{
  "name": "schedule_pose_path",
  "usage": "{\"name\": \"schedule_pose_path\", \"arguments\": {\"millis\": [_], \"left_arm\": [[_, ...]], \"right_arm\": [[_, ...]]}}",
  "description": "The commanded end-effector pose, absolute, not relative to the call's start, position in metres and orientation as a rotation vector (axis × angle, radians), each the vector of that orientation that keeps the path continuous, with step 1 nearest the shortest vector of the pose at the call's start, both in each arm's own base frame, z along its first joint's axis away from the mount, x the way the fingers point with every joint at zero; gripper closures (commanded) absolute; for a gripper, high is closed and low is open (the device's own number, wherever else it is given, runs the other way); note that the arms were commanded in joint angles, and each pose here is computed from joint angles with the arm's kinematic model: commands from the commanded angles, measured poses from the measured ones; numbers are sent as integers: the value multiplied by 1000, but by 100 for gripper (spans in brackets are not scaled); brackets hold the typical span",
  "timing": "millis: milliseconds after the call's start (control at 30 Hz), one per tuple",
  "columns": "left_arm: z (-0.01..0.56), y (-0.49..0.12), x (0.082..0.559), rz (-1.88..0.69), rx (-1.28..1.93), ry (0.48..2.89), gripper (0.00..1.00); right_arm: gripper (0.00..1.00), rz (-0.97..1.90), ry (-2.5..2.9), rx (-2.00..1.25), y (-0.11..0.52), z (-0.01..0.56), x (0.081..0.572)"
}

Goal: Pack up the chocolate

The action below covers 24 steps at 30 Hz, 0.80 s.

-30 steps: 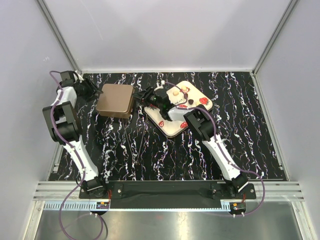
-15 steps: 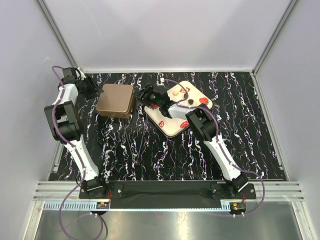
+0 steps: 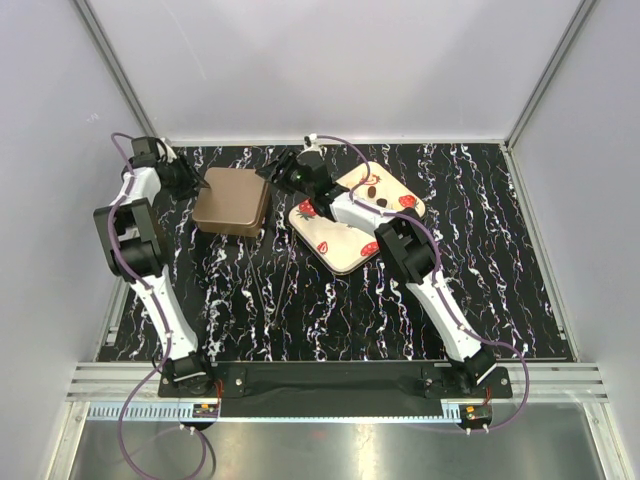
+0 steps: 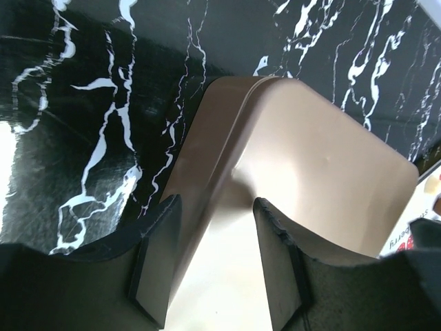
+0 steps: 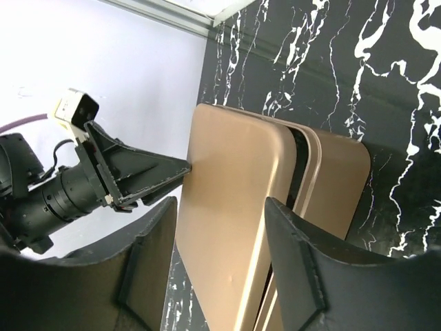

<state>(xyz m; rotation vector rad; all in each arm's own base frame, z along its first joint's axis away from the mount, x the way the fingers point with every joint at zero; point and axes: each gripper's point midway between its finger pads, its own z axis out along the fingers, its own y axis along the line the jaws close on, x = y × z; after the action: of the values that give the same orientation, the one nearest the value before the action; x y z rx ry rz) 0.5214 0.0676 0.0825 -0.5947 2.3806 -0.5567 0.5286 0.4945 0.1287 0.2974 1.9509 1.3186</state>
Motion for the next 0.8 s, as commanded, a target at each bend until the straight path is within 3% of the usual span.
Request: {"name": "schedule_pose_path", "arguments": {"millis": [0, 533, 767], "left_arm": [[94, 60, 537, -566, -531, 2347, 51], [107, 48, 541, -558, -484, 2345, 52], [124, 62, 543, -467, -494, 2322, 43]], "right_arm": [[41, 1248, 1963, 257, 496, 130, 531], [48, 1186, 2010, 232, 494, 115, 531], [49, 1147, 2007, 204, 490, 123, 531]]}}
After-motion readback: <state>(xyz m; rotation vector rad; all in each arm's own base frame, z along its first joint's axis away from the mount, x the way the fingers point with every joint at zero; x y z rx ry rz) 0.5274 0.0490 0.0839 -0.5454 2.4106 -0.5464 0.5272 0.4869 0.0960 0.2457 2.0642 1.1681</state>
